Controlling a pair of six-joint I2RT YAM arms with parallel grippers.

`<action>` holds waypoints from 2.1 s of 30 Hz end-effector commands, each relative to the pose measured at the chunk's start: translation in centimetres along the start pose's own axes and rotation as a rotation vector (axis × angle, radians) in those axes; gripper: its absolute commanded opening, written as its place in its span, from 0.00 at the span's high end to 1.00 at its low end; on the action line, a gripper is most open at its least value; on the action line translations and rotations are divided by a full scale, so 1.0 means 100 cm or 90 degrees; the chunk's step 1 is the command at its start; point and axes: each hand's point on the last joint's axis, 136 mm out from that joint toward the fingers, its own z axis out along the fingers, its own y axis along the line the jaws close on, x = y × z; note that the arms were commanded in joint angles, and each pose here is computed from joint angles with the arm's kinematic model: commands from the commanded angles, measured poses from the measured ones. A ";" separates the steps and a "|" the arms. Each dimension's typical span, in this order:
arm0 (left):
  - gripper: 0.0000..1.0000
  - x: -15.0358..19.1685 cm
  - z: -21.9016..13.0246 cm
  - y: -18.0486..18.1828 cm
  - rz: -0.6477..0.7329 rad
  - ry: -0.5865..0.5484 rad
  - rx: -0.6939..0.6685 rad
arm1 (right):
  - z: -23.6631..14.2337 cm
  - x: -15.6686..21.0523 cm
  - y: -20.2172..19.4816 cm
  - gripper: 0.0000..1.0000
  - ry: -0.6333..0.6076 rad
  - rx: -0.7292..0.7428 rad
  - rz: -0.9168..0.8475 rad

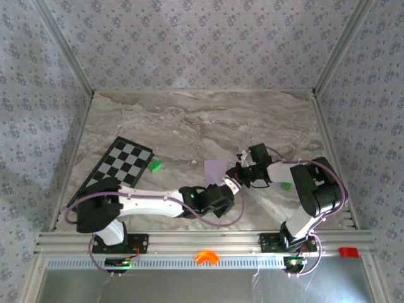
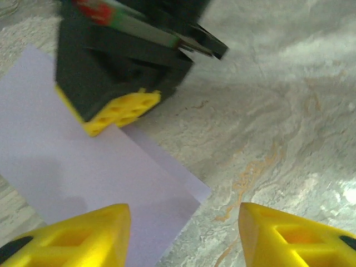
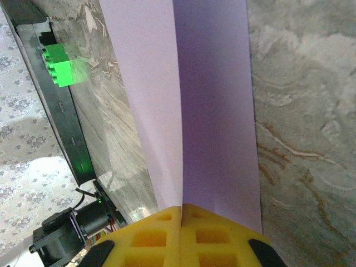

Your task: Fold a paper plane with a square sheet of paper (pick it up from the middle)

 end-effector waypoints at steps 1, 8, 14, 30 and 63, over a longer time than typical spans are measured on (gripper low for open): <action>0.43 0.007 0.002 0.014 0.084 0.025 -0.098 | -0.001 -0.001 0.001 0.97 0.007 0.003 0.019; 0.39 0.008 0.015 0.006 0.133 0.035 -0.143 | -0.001 -0.002 0.005 0.97 0.007 -0.003 0.021; 0.38 0.007 0.027 0.007 0.164 0.049 -0.196 | -0.001 -0.001 0.004 0.96 0.008 -0.003 0.024; 0.65 0.020 0.021 0.018 0.149 0.051 -0.211 | -0.001 -0.001 0.001 0.95 0.008 0.001 0.027; 1.00 0.015 0.019 0.012 0.095 0.036 -0.159 | -0.012 -0.003 0.014 0.76 -0.007 -0.013 0.009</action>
